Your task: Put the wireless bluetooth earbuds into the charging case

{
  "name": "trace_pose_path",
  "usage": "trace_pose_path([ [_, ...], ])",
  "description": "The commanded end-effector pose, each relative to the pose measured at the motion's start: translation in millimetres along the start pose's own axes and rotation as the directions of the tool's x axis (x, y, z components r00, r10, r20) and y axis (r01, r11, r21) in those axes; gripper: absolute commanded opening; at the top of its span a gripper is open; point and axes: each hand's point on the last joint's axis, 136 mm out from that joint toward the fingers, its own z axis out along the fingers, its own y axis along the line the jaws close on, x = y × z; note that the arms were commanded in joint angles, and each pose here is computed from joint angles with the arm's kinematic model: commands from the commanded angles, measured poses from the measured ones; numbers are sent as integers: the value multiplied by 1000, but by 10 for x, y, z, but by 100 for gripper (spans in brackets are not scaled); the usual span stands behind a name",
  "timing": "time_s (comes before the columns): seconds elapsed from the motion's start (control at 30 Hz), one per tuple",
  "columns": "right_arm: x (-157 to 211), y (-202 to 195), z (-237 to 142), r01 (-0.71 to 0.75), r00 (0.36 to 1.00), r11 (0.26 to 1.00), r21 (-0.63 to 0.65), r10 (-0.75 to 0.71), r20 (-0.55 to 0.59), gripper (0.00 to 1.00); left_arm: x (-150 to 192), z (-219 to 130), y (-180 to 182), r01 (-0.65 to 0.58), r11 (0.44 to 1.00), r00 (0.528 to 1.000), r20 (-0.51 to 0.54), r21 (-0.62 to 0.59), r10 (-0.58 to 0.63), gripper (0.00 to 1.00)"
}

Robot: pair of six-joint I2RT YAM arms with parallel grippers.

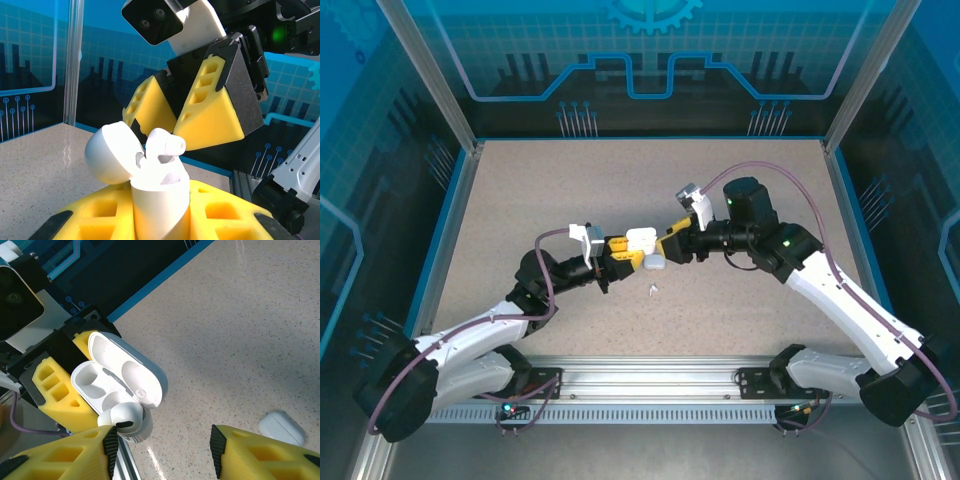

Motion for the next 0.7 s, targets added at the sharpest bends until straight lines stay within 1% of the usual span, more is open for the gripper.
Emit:
trace_pose_path([
  [0.0, -139, 115, 1, 24, 999, 999, -32, -23, 30, 54, -202, 26, -95, -44, 998, 997, 63, 37, 41, 8],
  [0.43, -225, 113, 79, 21, 999, 999, -31, -20, 37, 55, -185, 12, -98, -45, 998, 997, 61, 37, 42, 8],
  [0.57, -268, 199, -11, 45, 997, 998, -50, -42, 57, 56, -189, 5, -101, -47, 998, 997, 64, 35, 45, 8],
  [0.67, -303, 266, -127, 67, 994, 996, -51, -62, 86, 60, -186, -4, -99, -51, 998, 997, 65, 32, 49, 8],
])
